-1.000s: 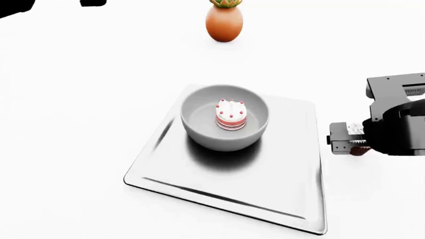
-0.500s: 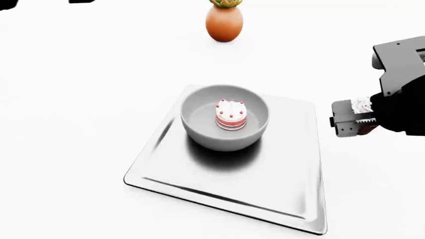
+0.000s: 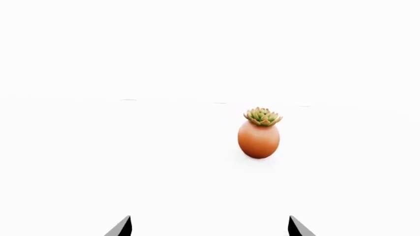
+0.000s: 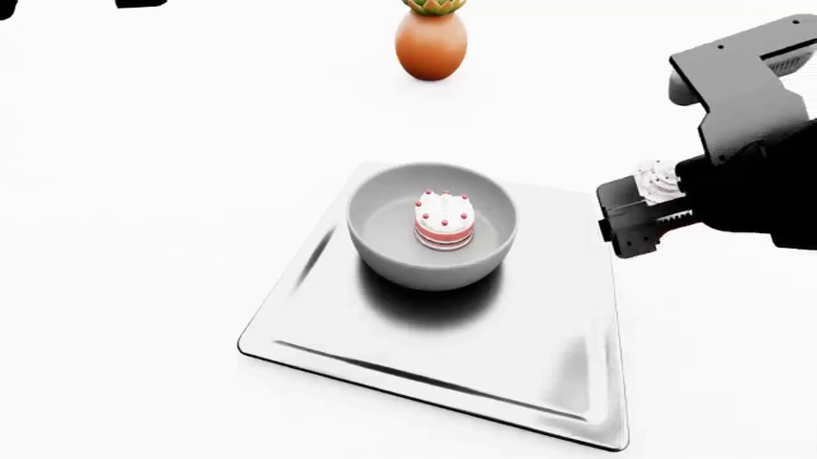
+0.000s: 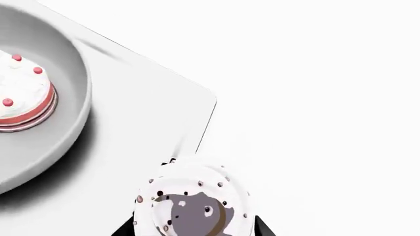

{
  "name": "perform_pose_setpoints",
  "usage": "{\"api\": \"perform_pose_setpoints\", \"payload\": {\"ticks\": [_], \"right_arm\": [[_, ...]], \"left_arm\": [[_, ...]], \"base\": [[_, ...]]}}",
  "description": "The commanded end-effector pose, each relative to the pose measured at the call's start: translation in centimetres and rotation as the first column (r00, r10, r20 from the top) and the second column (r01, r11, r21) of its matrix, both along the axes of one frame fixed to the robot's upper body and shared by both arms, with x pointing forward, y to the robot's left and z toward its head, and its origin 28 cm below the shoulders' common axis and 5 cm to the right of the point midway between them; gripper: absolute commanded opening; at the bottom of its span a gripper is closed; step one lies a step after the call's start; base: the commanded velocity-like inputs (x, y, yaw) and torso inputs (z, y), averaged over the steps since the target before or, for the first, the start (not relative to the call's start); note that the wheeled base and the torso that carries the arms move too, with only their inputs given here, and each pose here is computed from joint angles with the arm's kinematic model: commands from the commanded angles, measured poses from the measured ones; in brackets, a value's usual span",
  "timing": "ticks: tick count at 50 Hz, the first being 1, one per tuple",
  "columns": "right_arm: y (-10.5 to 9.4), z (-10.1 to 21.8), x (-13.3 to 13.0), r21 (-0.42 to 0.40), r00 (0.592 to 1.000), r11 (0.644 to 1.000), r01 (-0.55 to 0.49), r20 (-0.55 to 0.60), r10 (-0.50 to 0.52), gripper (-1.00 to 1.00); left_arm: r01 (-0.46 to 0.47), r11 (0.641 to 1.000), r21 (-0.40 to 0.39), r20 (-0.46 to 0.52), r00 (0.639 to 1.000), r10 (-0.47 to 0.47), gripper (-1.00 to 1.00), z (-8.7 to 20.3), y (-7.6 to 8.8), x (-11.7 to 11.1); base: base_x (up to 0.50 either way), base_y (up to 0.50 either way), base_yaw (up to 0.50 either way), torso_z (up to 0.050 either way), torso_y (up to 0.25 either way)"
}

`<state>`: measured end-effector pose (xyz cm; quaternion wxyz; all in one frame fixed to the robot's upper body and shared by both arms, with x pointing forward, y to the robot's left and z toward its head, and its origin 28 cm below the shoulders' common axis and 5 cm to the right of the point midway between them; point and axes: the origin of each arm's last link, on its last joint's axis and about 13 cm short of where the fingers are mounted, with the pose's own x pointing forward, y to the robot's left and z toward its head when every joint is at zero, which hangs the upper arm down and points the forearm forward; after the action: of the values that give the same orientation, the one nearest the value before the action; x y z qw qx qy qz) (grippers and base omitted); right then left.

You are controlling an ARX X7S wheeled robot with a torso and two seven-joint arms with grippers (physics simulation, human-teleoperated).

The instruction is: Pick up the bowl with cake and place it on the tray. Pick up the cupcake and place it on the tray.

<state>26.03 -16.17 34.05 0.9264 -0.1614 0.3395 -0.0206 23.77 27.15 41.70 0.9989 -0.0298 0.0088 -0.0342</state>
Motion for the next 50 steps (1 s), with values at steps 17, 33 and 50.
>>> {"api": "perform_pose_setpoints", "payload": {"ticks": [17,33,50], "right_arm": [[3.1,-1.6,0.2,-0.021,0.978,0.978,-0.206,-0.051,0.205,-1.00],[3.4,-2.3,0.1,-0.005,0.971,0.973,-0.231,-0.070,0.230,-1.00],[3.6,-3.4,0.3,0.008,0.960,0.966,-0.258,-0.109,0.258,-1.00]], "left_arm": [[-0.002,1.000,-0.002,-0.013,1.000,0.002,1.00,-0.3,0.1,0.0],[-0.008,1.000,-0.007,-0.019,1.000,0.008,1.00,-0.6,0.2,0.1],[-0.001,1.000,-0.002,-0.029,1.000,0.001,1.00,-0.5,0.1,0.0]], "base": [[0.00,0.00,0.00,0.000,0.000],[0.00,0.00,0.00,0.000,0.000],[0.00,0.00,0.00,0.000,0.000]]}}
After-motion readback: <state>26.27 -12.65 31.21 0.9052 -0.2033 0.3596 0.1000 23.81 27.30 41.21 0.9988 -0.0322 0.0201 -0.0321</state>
